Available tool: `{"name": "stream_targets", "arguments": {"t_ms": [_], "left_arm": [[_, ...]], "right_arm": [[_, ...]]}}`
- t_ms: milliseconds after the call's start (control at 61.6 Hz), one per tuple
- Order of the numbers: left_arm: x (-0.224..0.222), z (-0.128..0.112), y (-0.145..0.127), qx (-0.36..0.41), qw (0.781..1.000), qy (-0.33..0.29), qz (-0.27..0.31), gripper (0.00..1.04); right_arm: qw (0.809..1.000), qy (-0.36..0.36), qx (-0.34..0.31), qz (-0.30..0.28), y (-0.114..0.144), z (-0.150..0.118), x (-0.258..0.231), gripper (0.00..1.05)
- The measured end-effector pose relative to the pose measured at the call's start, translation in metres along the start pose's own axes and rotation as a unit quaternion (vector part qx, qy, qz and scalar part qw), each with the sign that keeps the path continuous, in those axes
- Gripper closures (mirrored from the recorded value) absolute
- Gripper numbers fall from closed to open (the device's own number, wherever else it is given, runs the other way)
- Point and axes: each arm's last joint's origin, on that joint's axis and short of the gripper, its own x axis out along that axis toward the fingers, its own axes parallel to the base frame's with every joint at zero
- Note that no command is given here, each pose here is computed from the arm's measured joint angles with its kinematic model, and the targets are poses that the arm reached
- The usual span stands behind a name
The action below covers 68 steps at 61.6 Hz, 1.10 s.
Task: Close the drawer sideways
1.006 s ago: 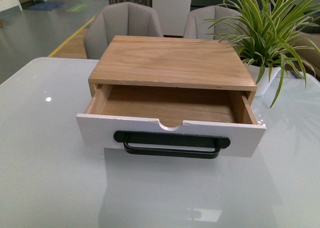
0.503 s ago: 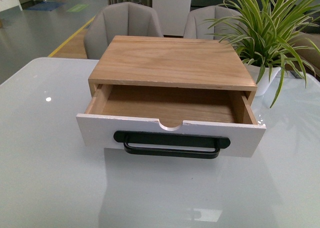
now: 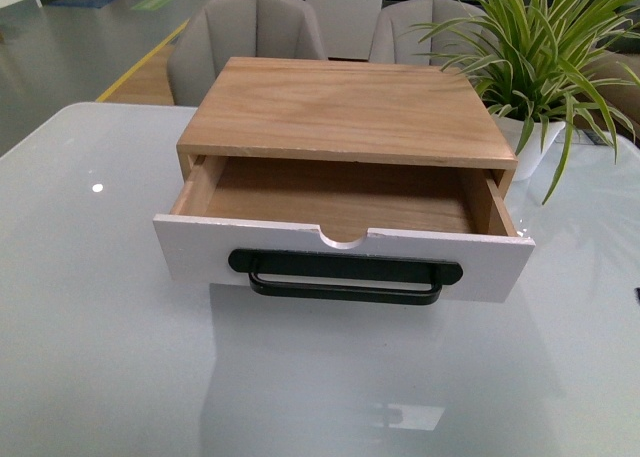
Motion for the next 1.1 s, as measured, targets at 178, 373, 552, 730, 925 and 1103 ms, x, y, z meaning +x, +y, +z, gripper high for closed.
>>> {"name": "stream_targets", "arguments": {"t_ms": [178,373,552,730,925,1103], "left_arm": [[0.025,-0.002,-0.021,0.072,0.993,0.004,-0.096,0.09],[0.052,-0.01,-0.043,0.151,0.972,-0.001,-0.181,0.09],[0.067,-0.019,-0.053,0.188,0.955,0.004,-0.228,0.09],[0.077,-0.022,-0.057,0.214,0.943,0.007,-0.255,0.09],[0.089,-0.023,-0.06,0.241,0.93,0.007,-0.279,0.09],[0.101,-0.024,-0.065,0.263,0.914,0.0,-0.309,0.09]], "right_arm": [[0.994,0.036,-0.074,0.073,0.007,0.0,0.03,0.09],[0.977,0.053,-0.155,0.133,0.022,-0.003,0.06,0.09],[0.959,0.049,-0.207,0.187,0.042,-0.008,0.068,0.09],[0.952,0.038,-0.218,0.21,0.05,-0.006,0.078,0.09],[0.946,0.033,-0.228,0.228,0.058,-0.007,0.09,0.09],[0.939,0.026,-0.231,0.253,0.066,-0.009,0.098,0.09]]}}
